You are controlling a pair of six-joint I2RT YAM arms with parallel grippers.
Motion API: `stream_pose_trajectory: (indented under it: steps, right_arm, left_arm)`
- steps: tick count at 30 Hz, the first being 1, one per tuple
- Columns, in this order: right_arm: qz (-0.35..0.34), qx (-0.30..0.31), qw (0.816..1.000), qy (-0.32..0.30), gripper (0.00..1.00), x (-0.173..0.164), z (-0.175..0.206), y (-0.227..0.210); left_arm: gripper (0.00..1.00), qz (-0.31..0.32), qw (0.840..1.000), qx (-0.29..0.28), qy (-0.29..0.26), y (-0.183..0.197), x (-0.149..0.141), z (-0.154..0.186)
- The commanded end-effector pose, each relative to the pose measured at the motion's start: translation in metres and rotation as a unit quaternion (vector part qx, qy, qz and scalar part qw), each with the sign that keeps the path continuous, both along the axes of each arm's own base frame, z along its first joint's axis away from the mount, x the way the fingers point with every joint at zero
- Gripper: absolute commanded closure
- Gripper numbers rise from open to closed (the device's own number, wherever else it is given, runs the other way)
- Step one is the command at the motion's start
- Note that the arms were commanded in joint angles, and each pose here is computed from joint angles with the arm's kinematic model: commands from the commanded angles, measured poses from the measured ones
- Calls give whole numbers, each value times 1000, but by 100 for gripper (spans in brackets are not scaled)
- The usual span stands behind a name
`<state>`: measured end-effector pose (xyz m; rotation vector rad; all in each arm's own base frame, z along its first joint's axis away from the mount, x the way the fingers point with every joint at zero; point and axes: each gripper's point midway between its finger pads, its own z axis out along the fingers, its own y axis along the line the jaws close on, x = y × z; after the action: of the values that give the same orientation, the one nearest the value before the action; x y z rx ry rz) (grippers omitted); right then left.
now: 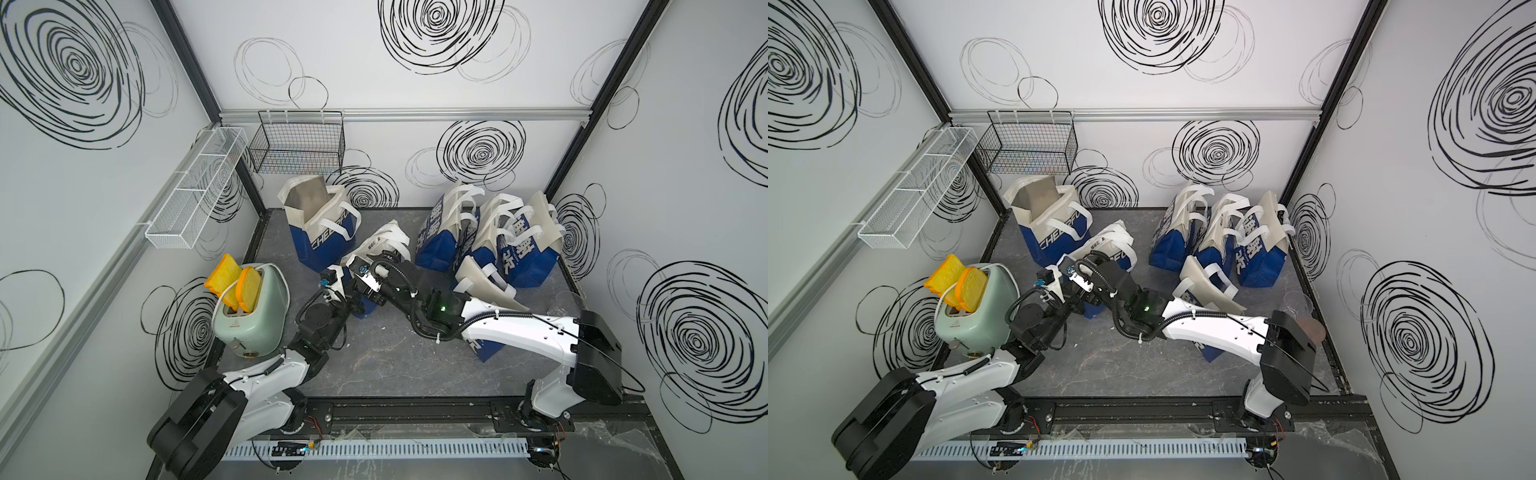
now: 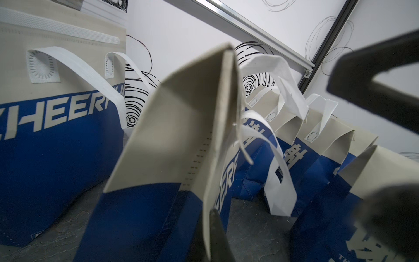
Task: Open the takeout bag
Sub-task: Pick up the takeout bag at the center of the board, then open the takeout bag at the center of the board.
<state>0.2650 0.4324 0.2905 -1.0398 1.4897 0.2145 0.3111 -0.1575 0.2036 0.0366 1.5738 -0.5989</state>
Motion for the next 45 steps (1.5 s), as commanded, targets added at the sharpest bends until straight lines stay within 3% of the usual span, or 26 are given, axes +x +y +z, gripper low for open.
stream_pose_trajectory:
  steps: [1, 8, 24, 45]
  right_arm:
    - [9, -4, 1000, -17, 39, -1, 0, 10]
    - [-17, -20, 999, -32, 35, 8, -6, 14]
    - [-63, -21, 995, -73, 50, 25, 6, 14]
    - [-101, -54, 989, -90, 66, 38, -12, 11]
  left_arm:
    - [100, -12, 1000, 0, -18, -7, 1, 12]
    - [100, -16, 1000, 6, -20, -10, 1, 13]
    - [100, -22, 999, 12, -20, -13, -2, 12]
    - [100, -25, 999, 21, -26, -13, -7, 15]
